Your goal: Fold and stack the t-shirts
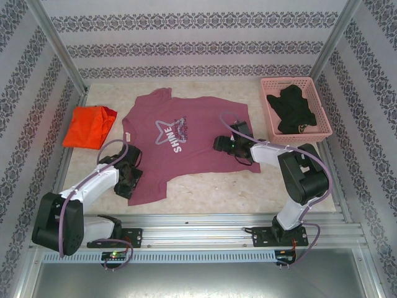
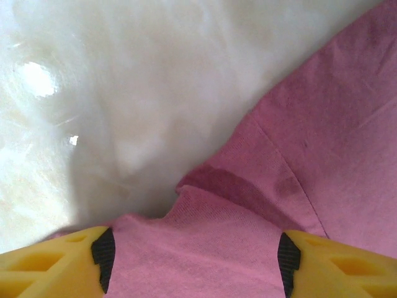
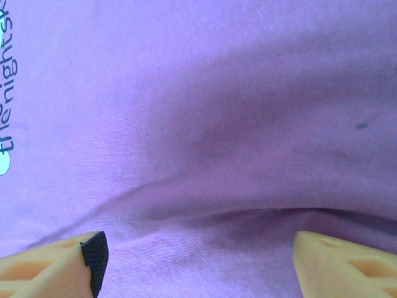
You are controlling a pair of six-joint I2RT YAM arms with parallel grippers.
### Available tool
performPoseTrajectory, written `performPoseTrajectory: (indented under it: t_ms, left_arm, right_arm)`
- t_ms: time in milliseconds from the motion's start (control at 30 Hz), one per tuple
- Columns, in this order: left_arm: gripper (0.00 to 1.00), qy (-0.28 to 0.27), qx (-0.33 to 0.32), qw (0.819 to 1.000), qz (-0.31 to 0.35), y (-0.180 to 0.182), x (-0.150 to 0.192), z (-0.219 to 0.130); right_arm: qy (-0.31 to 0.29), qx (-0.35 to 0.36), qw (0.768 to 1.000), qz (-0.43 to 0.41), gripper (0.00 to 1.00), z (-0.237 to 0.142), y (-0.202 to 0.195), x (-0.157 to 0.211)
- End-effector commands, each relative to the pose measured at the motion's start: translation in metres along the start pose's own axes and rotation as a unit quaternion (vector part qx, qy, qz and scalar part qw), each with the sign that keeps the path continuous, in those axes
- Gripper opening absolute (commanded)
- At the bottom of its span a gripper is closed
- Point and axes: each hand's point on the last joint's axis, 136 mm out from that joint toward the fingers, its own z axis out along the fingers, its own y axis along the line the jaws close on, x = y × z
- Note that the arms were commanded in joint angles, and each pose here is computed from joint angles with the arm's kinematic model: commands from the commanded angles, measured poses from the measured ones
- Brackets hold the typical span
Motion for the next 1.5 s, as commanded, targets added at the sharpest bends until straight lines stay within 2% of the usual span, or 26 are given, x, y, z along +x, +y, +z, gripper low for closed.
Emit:
performPoseTrajectory:
  t_ms: [0, 200, 333, 433, 467, 533, 600, 767, 933, 1100, 1267, 1333, 1467]
  left_arm:
    - [0.63, -0.003, -0.005, 1.0, -0.018, 0.003, 0.001, 0.006]
    - [0.36, -0.013, -0.018, 1.0, -0.017, 0.008, -0.001, 0.011]
    - [0.23, -0.01, -0.021, 1.0, -0.016, 0.013, 0.0, 0.015]
    - [0.23, -0.011, -0.027, 0.999, -0.016, 0.018, 0.0, 0.015]
    - [0.27, -0.01, -0.029, 0.999, -0.015, 0.019, 0.0, 0.014]
    - [0.43, -0.016, -0.032, 0.999, -0.009, 0.022, -0.002, 0.01]
    - [0.51, -0.031, -0.029, 0.999, -0.001, 0.022, -0.007, 0.008]
    - [0.52, -0.034, -0.028, 0.999, -0.003, 0.021, -0.009, 0.017]
    - [0.42, -0.028, -0.052, 0.998, 0.008, 0.024, -0.007, 0.024]
    - [0.23, -0.015, -0.062, 0.998, 0.007, 0.03, -0.001, 0.037]
    - [0.03, -0.007, -0.035, 0.999, 0.032, 0.017, 0.001, 0.037]
    - [0.0, -0.015, -0.023, 0.999, 0.036, 0.012, -0.002, 0.032]
    - [0.0, -0.027, 0.002, 0.999, 0.028, 0.007, -0.006, 0.022]
  right_arm:
    - [0.001, -0.01, 1.0, -0.007, 0.78, -0.001, 0.006, 0.001]
    - [-0.009, -0.011, 1.0, -0.005, 0.79, -0.011, 0.005, -0.001]
    - [-0.022, -0.008, 1.0, -0.004, 0.79, -0.023, 0.001, -0.006]
    - [-0.027, -0.005, 1.0, -0.003, 0.79, -0.03, -0.002, -0.006]
    - [-0.029, -0.005, 1.0, -0.003, 0.79, -0.032, -0.003, -0.006]
    - [-0.03, -0.004, 1.0, -0.002, 0.79, -0.035, -0.005, -0.006]
    - [-0.031, -0.003, 1.0, -0.001, 0.79, -0.036, -0.006, -0.005]
    - [-0.028, -0.004, 1.0, 0.002, 0.79, -0.034, -0.007, -0.002]
    - [-0.027, -0.001, 1.0, 0.0, 0.79, -0.035, -0.009, 0.0]
    - [-0.029, 0.001, 1.0, 0.004, 0.79, -0.039, -0.012, 0.001]
    - [-0.037, 0.013, 0.999, 0.013, 0.78, -0.053, -0.018, 0.005]
    - [-0.042, 0.03, 0.998, 0.027, 0.78, -0.063, -0.026, 0.009]
    - [-0.055, 0.112, 0.989, 0.084, 0.76, -0.092, -0.067, 0.029]
